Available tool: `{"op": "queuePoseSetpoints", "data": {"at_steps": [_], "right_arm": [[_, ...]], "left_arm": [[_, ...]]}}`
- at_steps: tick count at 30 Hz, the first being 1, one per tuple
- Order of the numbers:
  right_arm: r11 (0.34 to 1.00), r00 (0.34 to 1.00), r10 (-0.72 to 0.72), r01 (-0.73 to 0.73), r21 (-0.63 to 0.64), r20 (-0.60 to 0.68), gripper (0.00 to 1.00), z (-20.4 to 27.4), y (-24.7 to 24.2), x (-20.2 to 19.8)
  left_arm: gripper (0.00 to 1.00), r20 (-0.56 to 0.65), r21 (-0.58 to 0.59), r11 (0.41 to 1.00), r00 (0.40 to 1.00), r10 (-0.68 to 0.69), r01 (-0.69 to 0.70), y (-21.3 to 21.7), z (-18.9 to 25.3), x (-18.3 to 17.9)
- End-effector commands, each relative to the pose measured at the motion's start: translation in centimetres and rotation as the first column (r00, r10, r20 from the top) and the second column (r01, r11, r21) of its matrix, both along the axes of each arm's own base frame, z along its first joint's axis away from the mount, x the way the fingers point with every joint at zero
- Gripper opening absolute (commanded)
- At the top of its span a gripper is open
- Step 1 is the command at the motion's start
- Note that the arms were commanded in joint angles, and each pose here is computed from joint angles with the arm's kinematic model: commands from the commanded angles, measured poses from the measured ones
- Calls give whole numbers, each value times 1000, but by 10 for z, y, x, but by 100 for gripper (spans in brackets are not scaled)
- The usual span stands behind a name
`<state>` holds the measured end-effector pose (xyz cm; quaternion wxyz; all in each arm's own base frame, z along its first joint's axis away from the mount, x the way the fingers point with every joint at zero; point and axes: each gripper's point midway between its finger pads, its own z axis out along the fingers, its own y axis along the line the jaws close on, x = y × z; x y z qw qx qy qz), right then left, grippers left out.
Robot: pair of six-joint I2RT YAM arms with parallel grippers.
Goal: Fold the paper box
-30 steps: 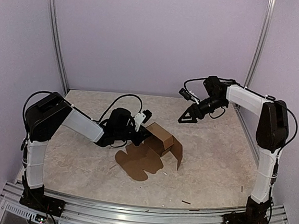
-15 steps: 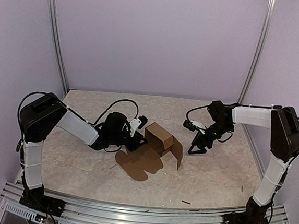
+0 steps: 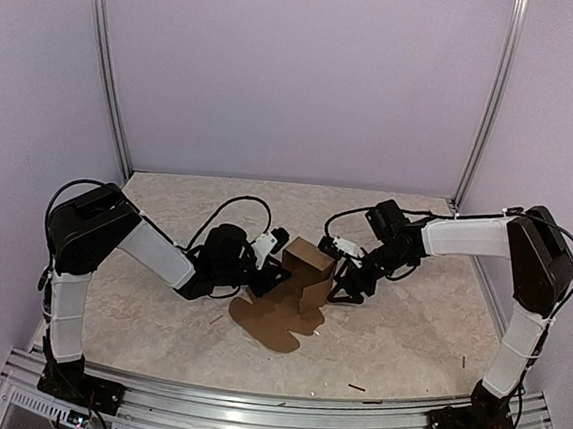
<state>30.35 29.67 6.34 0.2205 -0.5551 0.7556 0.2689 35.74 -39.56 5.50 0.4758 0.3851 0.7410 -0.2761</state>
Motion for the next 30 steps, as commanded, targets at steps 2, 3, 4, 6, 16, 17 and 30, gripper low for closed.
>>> {"op": "queuePoseSetpoints", "data": {"at_steps": [2, 3, 4, 6, 16, 17, 30], "right_arm": [[996, 994, -81, 77, 50, 77, 71, 18, 15, 24], [995, 992, -89, 85, 49, 86, 71, 18, 15, 28], [994, 990, -99, 95, 48, 96, 69, 19, 15, 31], [991, 984, -133, 129, 40, 118, 67, 19, 13, 38], [978, 955, -200, 182, 96, 219, 72, 34, 15, 57], [977, 950, -206, 187, 99, 233, 72, 35, 15, 60], [978, 928, -196, 159, 138, 318, 63, 41, 21, 73]], "left_arm": [[31, 3, 8, 1000, 1000, -21, 21, -6, -15, -24], [31, 5, 9, 1000, 1000, -20, 20, -6, -14, -27], [31, 2, 14, 1000, 1000, -16, 16, -5, -16, -29], [31, 1, 14, 1000, 1000, -10, 10, -5, -16, -32], [31, 16, 20, 999, 999, -36, 35, -18, -10, -46], [31, 18, 20, 999, 999, -36, 35, -19, -9, -45], [31, 20, 72, 995, 997, -69, 68, -12, 7, -74]]}}
